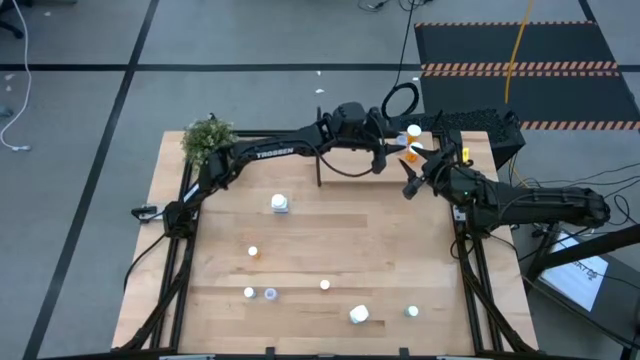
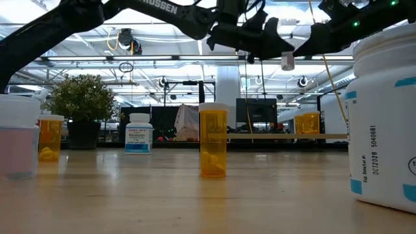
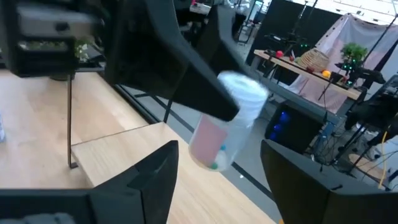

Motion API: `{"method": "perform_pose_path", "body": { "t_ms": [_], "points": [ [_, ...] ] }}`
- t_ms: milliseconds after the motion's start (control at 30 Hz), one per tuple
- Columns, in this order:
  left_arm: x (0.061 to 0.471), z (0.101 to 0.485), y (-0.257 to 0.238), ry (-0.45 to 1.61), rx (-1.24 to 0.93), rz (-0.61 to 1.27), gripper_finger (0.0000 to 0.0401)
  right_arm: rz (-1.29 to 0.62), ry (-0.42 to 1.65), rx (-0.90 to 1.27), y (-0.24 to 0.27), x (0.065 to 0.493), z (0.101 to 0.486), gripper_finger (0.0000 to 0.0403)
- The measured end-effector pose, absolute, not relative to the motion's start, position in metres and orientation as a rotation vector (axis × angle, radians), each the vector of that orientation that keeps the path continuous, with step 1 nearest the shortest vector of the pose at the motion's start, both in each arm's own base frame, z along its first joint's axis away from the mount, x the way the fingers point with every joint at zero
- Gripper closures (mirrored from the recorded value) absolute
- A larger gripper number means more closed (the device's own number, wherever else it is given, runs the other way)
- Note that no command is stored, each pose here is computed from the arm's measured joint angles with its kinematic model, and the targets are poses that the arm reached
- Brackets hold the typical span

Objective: Pick and place medicine bottles onto shelf by color
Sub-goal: Put the right transparent pill bottle on the shelf

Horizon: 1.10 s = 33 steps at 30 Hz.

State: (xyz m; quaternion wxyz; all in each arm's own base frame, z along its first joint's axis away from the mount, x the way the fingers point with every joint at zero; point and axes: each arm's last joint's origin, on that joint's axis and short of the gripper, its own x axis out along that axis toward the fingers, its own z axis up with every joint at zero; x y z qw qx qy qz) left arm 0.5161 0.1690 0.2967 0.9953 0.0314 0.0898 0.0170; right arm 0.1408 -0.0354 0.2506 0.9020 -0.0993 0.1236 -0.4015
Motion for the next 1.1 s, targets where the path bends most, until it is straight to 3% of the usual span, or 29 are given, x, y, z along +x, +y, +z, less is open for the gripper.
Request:
{"method": "perform_pose_path", "body": {
  "t_ms": [667, 1100],
  "points": [
    [0.524, 0.297, 0.143, 0.183, 0.044, 0.051, 0.0242, -0.863, 0.314, -0.163, -0.047, 0.156, 0.238, 0.0182],
    [0.523, 0.293, 0.145, 0.220, 0.057, 0.051, 0.0230, -0.849, 0.329, -0.184, -0.047, 0.156, 0.238, 0.0250]
  ]
}}
